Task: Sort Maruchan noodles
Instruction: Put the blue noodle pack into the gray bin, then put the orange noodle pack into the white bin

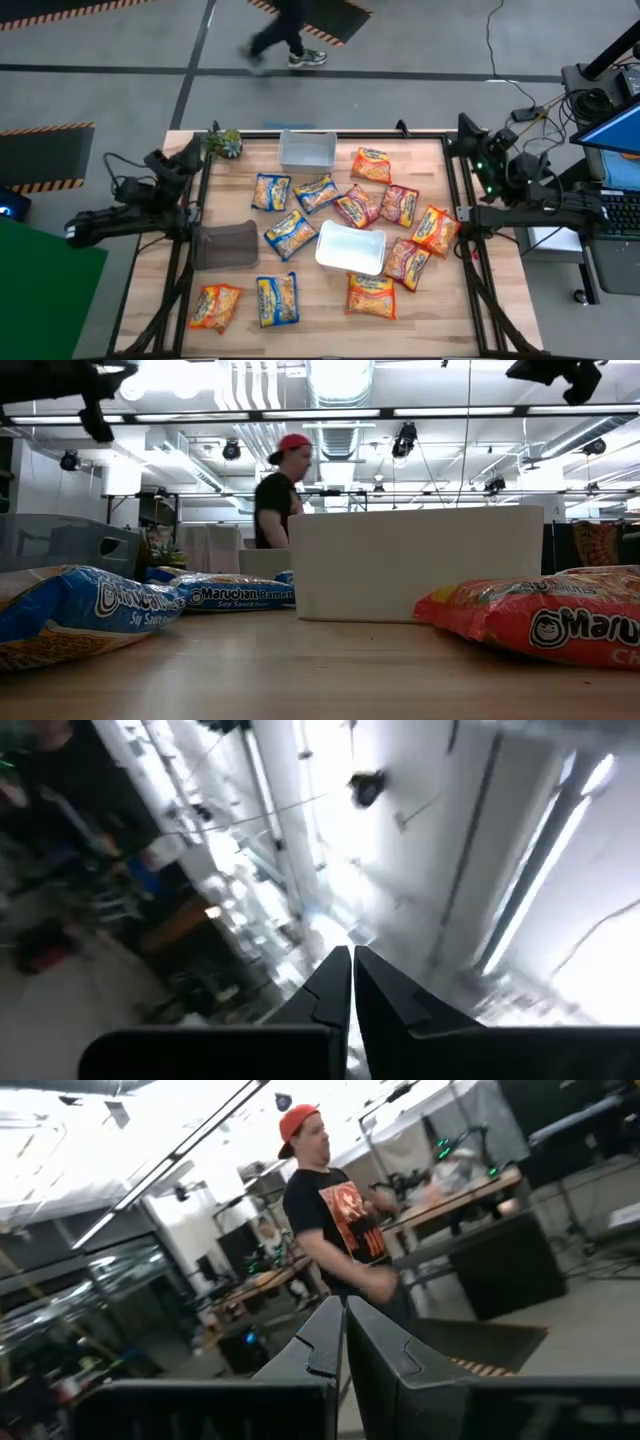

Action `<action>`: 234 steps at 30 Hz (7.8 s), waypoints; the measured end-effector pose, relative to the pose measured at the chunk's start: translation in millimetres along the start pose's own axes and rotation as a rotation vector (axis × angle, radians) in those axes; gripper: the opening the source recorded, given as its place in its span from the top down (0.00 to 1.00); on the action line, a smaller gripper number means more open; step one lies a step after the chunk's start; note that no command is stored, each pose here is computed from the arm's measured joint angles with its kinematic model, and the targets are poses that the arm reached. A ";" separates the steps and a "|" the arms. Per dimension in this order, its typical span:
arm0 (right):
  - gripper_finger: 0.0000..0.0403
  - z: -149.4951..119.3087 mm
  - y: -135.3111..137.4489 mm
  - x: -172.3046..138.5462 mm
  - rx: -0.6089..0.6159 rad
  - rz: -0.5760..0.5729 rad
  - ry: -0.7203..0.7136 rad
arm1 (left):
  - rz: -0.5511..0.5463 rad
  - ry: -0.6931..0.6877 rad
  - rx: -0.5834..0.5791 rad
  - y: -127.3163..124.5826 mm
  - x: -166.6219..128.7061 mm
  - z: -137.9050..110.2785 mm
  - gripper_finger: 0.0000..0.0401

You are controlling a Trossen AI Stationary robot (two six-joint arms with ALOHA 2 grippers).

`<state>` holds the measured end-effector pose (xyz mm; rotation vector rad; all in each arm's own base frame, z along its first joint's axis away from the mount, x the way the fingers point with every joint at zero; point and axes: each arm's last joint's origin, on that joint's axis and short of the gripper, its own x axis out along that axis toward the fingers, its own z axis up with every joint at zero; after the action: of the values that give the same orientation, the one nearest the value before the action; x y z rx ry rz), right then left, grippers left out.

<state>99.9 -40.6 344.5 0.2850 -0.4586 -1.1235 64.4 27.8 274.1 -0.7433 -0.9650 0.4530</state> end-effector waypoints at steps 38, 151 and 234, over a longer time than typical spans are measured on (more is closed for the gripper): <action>0.98 18.9 4.6 5.9 -0.133 -0.032 -0.006 | 1.259 1.741 0.868 109.0 106.9 -243.1 0.99; 0.98 18.8 5.0 5.8 -0.161 -0.015 -0.004 | 0.610 1.046 0.386 176.9 226.5 -195.3 0.99; 0.98 -155.4 -56.4 175.7 0.006 -0.261 1.431 | 0.108 0.991 0.509 -51.2 251.2 -93.4 0.80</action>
<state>193.2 -225.4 220.6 1.0574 0.8630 -0.9010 273.6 122.1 421.8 -0.4523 0.1263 0.3349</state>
